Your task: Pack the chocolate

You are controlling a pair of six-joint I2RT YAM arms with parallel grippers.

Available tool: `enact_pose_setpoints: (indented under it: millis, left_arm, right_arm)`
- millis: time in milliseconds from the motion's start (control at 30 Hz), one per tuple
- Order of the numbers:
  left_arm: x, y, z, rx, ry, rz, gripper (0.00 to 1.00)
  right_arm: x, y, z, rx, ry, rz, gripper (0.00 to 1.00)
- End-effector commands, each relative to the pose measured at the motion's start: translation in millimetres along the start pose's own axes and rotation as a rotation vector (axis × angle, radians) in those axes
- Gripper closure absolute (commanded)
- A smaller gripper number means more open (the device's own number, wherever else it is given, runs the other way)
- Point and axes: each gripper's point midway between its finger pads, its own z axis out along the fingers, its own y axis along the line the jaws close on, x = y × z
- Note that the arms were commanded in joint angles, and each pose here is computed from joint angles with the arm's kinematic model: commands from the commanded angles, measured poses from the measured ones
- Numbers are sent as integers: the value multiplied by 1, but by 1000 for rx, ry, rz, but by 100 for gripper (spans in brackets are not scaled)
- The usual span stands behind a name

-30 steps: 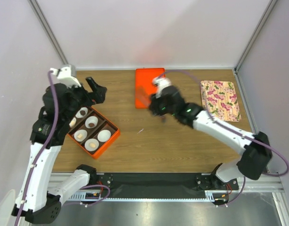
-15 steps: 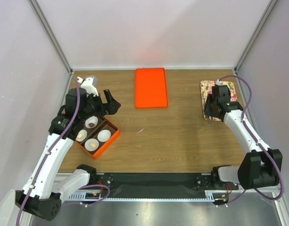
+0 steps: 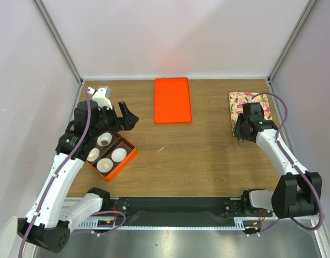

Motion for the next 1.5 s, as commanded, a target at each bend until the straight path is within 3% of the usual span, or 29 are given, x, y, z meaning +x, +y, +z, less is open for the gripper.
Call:
enact_pose_setpoints:
  millis: [0,1100,1467]
  left_arm:
    - [-7,-7,-3,32,-32,6,1]
    - [-12,-11,-13,37,-58,-2,1]
    - [-16,-14,-19,43,-68,-2,1]
  right_arm:
    - [-8,-4,-7,6,-45,24,57]
    - [20,-12,-14,11,27,29,59]
    - [25,-15,-18,20,36,31,55]
